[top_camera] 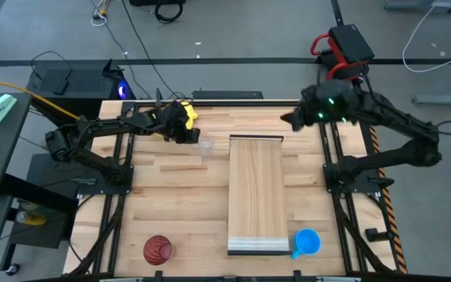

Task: Stack small to large cups/mugs on shelf
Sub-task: Put the transparent mug on the shelf

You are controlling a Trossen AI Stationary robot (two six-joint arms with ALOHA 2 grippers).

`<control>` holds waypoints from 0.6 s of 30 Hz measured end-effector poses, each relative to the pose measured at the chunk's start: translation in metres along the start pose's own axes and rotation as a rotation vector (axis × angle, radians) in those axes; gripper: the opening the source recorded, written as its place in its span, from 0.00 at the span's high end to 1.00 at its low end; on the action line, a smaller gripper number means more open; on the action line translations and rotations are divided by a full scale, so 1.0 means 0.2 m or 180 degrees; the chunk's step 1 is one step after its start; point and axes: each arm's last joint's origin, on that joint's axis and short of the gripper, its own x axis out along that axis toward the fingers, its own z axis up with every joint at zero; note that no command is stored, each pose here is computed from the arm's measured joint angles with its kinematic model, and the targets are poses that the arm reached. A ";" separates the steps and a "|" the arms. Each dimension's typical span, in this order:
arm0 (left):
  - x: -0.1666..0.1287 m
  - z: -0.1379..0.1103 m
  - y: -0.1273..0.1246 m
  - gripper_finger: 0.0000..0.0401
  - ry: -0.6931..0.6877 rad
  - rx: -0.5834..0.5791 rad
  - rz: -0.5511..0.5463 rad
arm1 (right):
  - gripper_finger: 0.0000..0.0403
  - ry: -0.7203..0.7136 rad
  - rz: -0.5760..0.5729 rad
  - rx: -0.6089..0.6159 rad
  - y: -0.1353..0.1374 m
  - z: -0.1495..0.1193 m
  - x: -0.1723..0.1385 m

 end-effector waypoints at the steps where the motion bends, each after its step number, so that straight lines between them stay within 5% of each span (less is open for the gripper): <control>1: -0.01 0.02 -0.02 0.80 -0.0043 0.0023 -0.0018 | 0.75 0.0040 -0.0052 0.0025 -0.02 0.04 0.03; 9: 0.02 0.16 -0.14 0.83 0.0250 0.0310 0.0280 | 0.75 0.0400 -0.0234 -0.0016 -0.12 0.25 0.21; 14: -0.12 0.27 -0.29 0.85 0.0189 0.0614 0.0321 | 0.75 0.0532 -0.0307 -0.0219 -0.11 0.30 0.25; 18: -0.25 0.24 -0.31 0.85 0.0340 0.0763 0.1062 | 0.75 0.0543 -0.0304 -0.0290 -0.11 0.29 0.24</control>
